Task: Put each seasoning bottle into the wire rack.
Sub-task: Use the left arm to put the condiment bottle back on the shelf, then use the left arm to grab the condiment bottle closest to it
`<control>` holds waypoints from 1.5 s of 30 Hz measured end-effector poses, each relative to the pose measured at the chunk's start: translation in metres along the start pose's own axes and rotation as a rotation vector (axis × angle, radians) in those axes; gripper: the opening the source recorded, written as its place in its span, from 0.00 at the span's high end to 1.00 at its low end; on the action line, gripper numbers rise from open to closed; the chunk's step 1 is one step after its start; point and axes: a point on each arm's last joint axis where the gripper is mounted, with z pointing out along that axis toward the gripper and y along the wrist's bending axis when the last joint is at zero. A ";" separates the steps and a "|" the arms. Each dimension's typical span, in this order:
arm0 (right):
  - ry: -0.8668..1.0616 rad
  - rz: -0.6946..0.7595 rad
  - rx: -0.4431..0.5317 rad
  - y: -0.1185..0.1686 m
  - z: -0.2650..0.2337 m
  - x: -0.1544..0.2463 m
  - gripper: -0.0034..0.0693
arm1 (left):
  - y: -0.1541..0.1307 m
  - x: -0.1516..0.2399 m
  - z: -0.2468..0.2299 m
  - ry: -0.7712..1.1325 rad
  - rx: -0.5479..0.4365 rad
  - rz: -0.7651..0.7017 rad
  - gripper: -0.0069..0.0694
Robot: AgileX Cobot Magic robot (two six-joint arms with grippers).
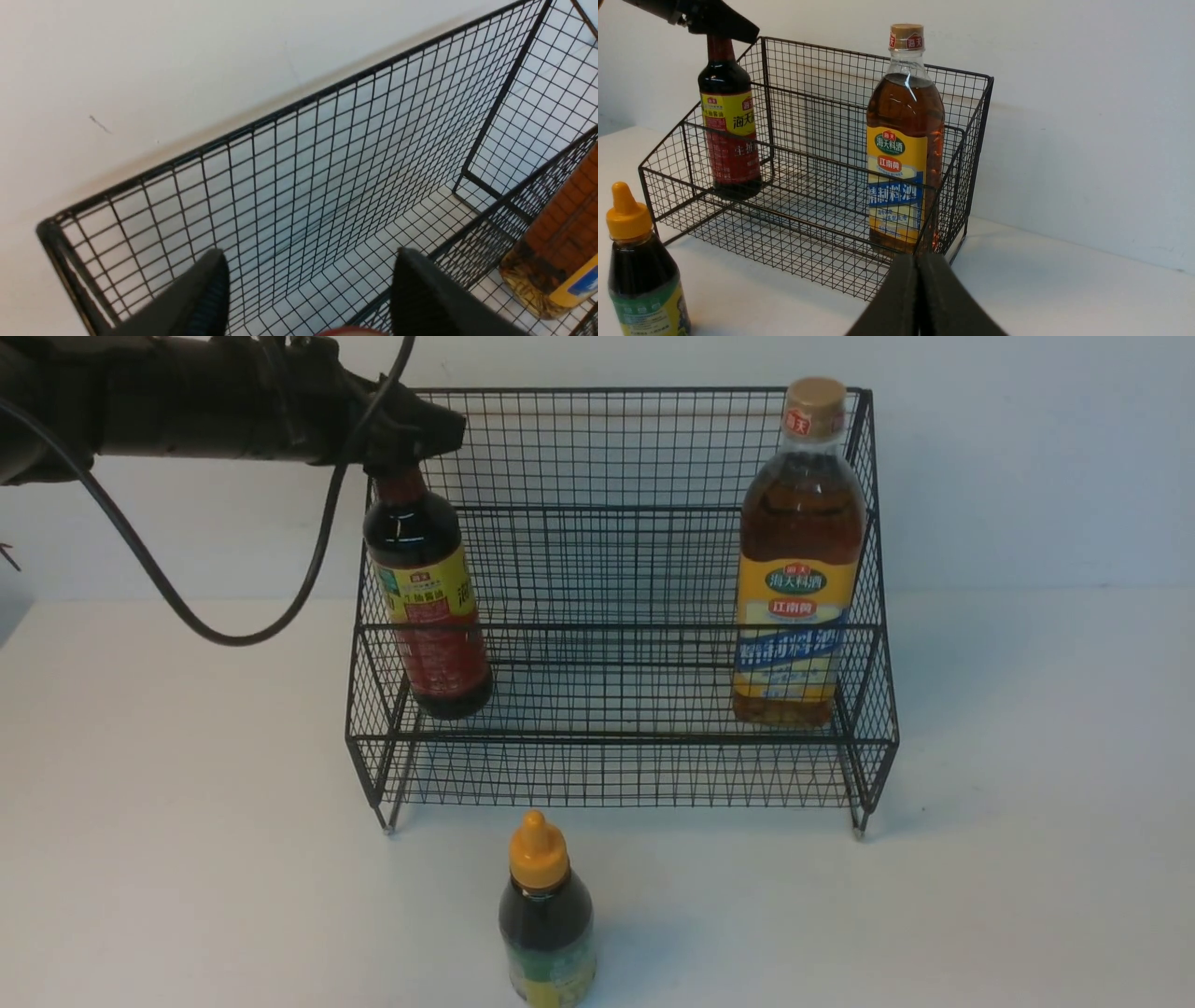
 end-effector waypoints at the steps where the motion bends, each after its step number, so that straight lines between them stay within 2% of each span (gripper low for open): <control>1: 0.000 0.000 0.000 0.000 0.000 0.000 0.97 | -0.001 -0.002 -0.002 -0.005 -0.001 0.002 0.30; 10: 0.000 0.001 0.000 0.000 0.000 0.000 0.97 | -0.014 -0.028 -0.029 -0.073 -0.013 0.049 0.27; 14: 0.000 0.001 0.000 0.000 0.000 0.000 0.97 | -0.023 -0.039 -0.044 -0.093 -0.005 0.063 0.33; 16: 0.000 0.001 0.000 0.000 0.000 0.000 0.97 | -0.027 -0.044 -0.053 -0.099 -0.008 0.068 0.39; 19: 0.000 0.001 0.000 0.000 0.000 0.000 0.97 | -0.044 -0.057 -0.081 -0.078 -0.011 0.086 0.58; 23: 0.000 0.001 0.000 0.000 0.000 0.000 0.97 | -0.073 -0.056 -0.116 0.087 0.097 0.063 0.84; 25: 0.000 0.001 0.000 0.000 0.000 0.000 0.97 | -0.089 -0.049 -0.132 0.221 0.171 0.013 0.90; 26: 0.000 0.001 0.000 0.000 0.000 0.000 0.97 | -0.095 -0.046 -0.137 0.272 0.171 -0.011 0.91; 28: 0.000 0.001 0.000 0.000 0.000 0.000 0.97 | -0.100 -0.042 -0.145 0.328 0.157 -0.045 0.92; 31: 0.000 0.001 0.000 0.000 0.000 0.000 0.97 | -0.114 -0.031 -0.163 0.413 0.063 -0.045 0.92; 33: 0.000 0.001 0.000 0.000 0.000 0.000 0.97 | -0.122 -0.023 -0.170 0.434 0.052 -0.051 0.92; 37: 0.000 0.001 0.000 0.000 0.000 0.000 0.97 | -0.155 0.006 -0.188 0.469 0.119 -0.085 0.91; 38: 0.000 0.001 0.000 0.000 0.000 0.000 0.97 | -0.169 0.029 -0.186 0.510 0.177 -0.114 0.91; 40: 0.000 0.001 0.000 0.000 0.000 0.000 0.97 | -0.176 0.046 -0.182 0.530 0.210 -0.135 0.89; 42: 0.000 0.001 0.000 0.000 0.000 0.000 0.97 | -0.183 0.073 -0.169 0.554 0.226 -0.161 0.85; 45: 0.000 0.001 0.000 0.000 0.000 0.000 0.97 | -0.187 0.106 -0.151 0.552 0.199 -0.173 0.71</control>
